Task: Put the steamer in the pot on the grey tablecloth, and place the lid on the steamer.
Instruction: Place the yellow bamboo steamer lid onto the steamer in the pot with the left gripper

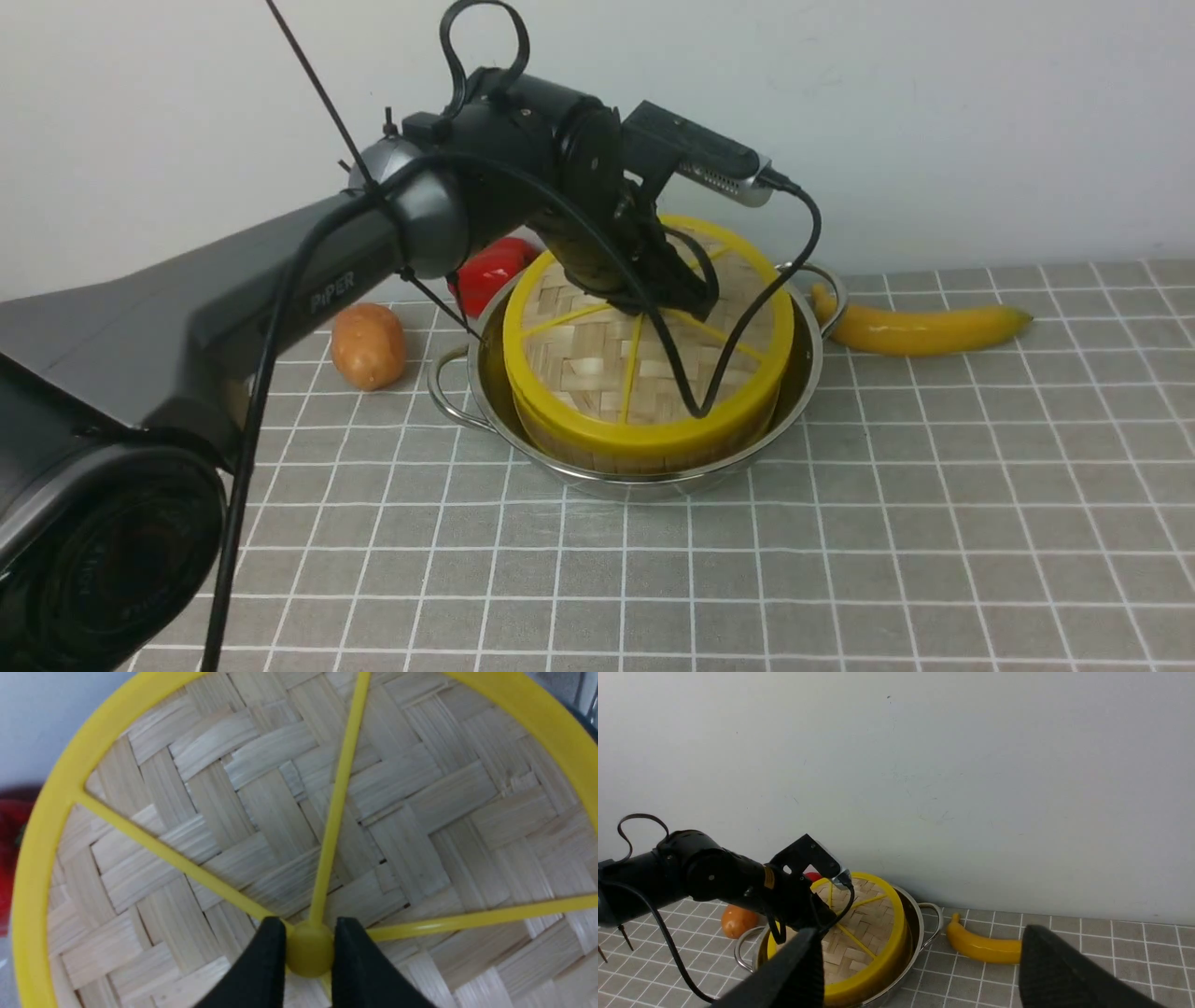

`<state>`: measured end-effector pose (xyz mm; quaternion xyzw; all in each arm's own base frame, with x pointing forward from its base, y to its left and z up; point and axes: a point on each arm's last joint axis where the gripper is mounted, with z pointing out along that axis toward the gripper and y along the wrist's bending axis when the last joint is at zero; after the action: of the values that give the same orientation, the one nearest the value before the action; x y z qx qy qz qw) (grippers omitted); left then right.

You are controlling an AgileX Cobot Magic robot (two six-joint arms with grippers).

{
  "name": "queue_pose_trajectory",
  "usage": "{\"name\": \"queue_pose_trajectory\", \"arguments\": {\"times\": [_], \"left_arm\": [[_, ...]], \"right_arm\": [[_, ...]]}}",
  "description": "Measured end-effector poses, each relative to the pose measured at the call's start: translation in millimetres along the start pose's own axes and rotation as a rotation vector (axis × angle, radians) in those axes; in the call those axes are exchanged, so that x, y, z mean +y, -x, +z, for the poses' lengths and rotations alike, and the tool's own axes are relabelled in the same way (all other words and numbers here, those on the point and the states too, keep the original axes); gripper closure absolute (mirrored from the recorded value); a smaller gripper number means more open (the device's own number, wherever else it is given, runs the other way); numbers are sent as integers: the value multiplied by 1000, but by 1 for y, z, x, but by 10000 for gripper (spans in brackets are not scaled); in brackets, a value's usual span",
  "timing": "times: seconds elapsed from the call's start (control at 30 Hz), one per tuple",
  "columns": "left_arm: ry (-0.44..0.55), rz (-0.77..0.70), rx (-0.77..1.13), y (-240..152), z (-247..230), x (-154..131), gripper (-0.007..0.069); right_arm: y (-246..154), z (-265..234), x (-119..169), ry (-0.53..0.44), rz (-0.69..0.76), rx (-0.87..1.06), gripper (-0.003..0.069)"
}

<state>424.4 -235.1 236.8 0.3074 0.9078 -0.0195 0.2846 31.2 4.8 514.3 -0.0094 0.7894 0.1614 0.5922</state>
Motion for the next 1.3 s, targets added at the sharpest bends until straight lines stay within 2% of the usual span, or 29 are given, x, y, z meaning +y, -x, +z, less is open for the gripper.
{"name": "queue_pose_trajectory", "arguments": {"times": [0.43,1.03,1.17,1.23,1.27,1.3], "left_arm": [[47,-38,4,-2,10,3,509],[48,-36,1,-1,11,2,506],[48,-36,-2,-1,11,2,456],[51,-32,-15,0,11,3,387],[51,-32,-16,0,11,3,382],[51,-32,-20,0,11,3,335]], "right_arm": [[-1,0,2,22,11,7,120],[-1,0,4,40,19,12,120],[-1,0,4,47,23,15,120],[-1,0,4,47,23,15,120],[-1,0,4,47,23,15,120],[-1,0,4,47,23,15,120]]}}
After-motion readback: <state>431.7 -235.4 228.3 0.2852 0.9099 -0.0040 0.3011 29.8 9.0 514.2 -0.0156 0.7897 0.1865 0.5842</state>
